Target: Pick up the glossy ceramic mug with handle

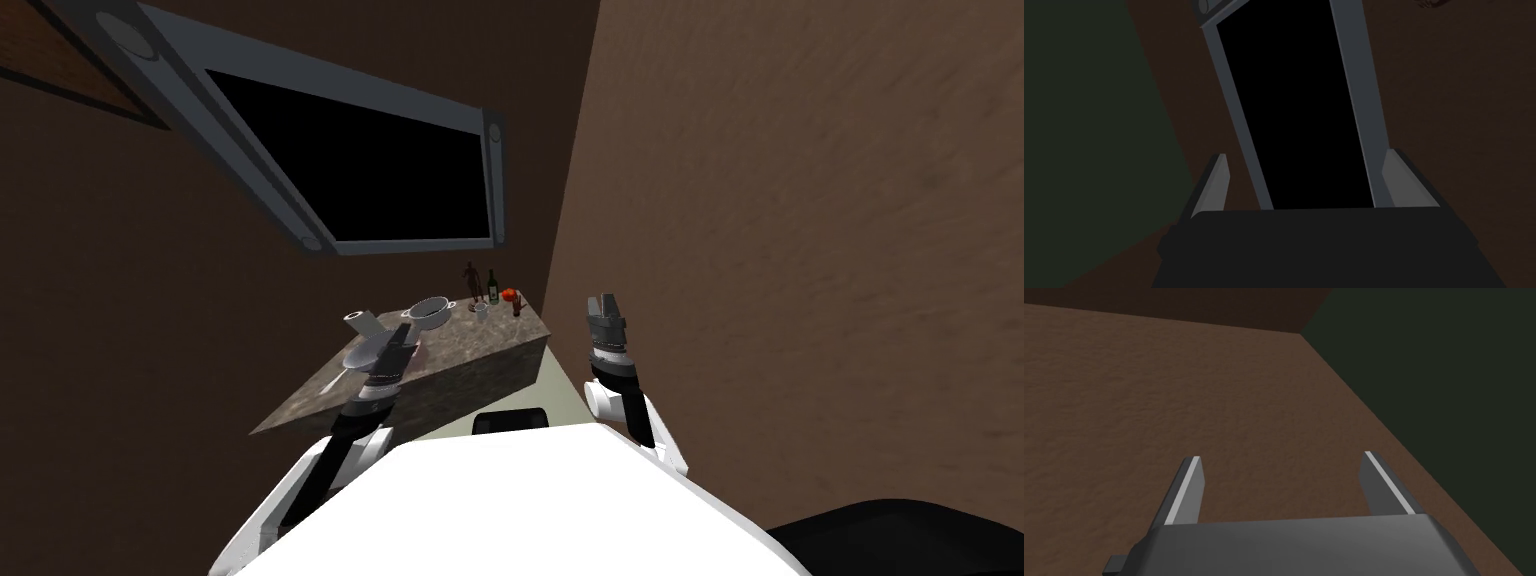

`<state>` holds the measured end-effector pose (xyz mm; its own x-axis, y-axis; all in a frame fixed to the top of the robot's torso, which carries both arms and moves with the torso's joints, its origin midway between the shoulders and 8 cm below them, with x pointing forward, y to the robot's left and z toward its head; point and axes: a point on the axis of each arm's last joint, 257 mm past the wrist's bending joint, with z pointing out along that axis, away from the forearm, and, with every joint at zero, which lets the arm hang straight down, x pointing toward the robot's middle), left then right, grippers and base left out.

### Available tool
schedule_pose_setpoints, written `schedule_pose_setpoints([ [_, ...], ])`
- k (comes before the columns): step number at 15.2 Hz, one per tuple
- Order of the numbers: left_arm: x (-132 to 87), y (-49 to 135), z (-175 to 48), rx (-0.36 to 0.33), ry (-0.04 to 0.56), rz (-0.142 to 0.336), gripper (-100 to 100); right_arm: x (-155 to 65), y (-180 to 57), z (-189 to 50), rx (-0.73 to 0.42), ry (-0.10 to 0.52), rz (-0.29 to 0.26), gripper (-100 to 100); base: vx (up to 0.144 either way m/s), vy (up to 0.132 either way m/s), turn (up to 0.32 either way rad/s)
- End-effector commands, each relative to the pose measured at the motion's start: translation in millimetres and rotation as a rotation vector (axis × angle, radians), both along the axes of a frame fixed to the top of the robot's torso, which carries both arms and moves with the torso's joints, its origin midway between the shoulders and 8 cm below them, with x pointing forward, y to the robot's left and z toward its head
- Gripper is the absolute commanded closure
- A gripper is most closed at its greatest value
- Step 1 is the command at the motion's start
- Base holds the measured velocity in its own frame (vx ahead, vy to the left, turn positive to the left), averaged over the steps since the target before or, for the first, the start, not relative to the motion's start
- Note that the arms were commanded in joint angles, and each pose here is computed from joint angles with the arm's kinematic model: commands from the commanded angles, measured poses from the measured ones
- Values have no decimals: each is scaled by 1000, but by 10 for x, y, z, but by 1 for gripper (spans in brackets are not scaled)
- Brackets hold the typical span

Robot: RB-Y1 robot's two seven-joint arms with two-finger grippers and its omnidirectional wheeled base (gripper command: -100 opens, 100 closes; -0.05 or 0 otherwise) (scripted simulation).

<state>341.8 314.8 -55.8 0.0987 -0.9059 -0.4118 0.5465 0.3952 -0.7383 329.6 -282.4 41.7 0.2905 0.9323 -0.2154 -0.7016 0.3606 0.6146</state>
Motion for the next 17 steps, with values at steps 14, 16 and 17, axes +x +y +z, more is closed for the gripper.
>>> schedule_pose_setpoints([
  [14, -104, 796, -1014, 199, 343, -59, -100, 0, 0, 0, 0, 0, 0, 0, -29, -57, -196],
  [16, -159, 985, -1165, 228, 407, -62, -100, 0, 0, 0, 0, 0, 0, 0, -11, -61, -226],
  [17, -218, 1102, -1251, 246, 448, -66, -100, 0, 0, 0, 0, 0, 0, 0, -4, -82, -336],
])
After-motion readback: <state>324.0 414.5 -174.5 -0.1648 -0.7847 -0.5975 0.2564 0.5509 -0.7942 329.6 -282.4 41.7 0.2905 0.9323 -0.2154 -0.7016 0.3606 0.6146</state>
